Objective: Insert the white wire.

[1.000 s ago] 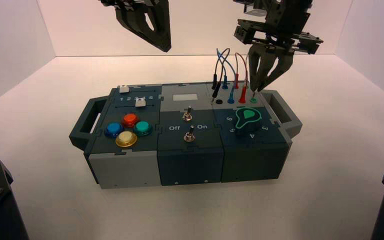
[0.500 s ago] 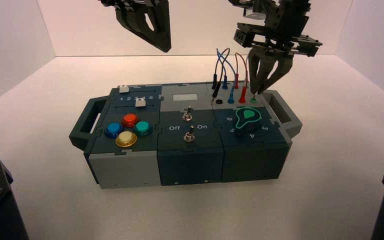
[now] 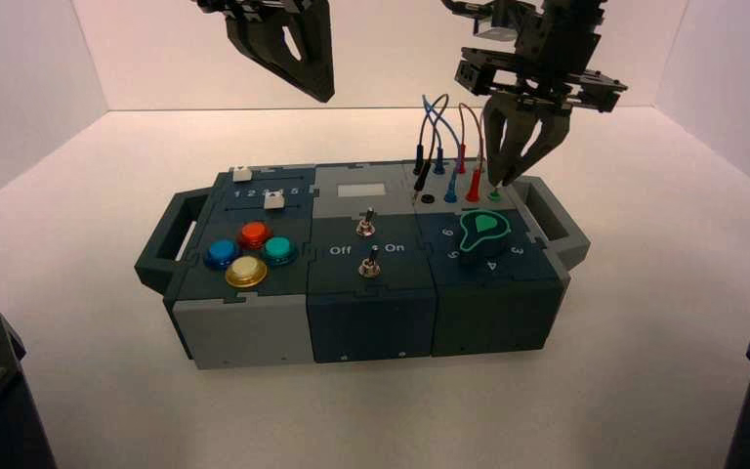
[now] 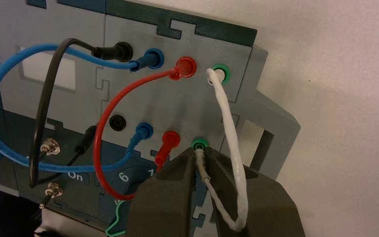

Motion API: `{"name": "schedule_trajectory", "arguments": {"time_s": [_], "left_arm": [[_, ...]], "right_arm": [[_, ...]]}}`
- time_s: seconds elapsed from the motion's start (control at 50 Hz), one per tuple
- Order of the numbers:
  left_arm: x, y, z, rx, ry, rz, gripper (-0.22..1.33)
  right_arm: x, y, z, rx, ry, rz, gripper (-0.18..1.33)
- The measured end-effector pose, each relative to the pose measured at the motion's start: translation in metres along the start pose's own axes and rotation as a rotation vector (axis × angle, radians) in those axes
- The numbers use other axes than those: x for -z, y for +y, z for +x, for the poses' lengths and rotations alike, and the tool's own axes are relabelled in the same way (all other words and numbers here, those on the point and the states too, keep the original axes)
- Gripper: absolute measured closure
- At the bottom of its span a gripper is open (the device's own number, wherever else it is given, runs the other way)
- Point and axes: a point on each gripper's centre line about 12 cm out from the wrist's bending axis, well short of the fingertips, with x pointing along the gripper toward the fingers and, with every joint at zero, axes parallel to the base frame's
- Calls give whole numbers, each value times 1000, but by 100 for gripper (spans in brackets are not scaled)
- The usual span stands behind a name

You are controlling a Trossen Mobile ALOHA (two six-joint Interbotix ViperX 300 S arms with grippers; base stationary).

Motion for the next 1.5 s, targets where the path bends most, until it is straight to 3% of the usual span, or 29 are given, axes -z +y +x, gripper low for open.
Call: {"name": "schedule_trajectory", "arguments": {"time_s": [0.36, 0.92, 1.14, 1.32, 1.5], "left_arm": [[0, 0, 0, -1, -2, -1, 128], [0, 0, 0, 0, 0, 0, 128], [0, 0, 0, 0, 0, 0, 128], [0, 0, 1, 0, 2, 0, 128], [0, 0, 2, 1, 6, -2, 128]], "right_arm": [[-5, 5, 8, 6, 19, -21, 106], [-1, 8, 9, 10, 14, -37, 106], [2, 20, 12, 9, 19, -76, 106], [4, 22, 15, 11, 27, -82, 106], [6, 24, 14, 42, 22, -105, 106]]}}
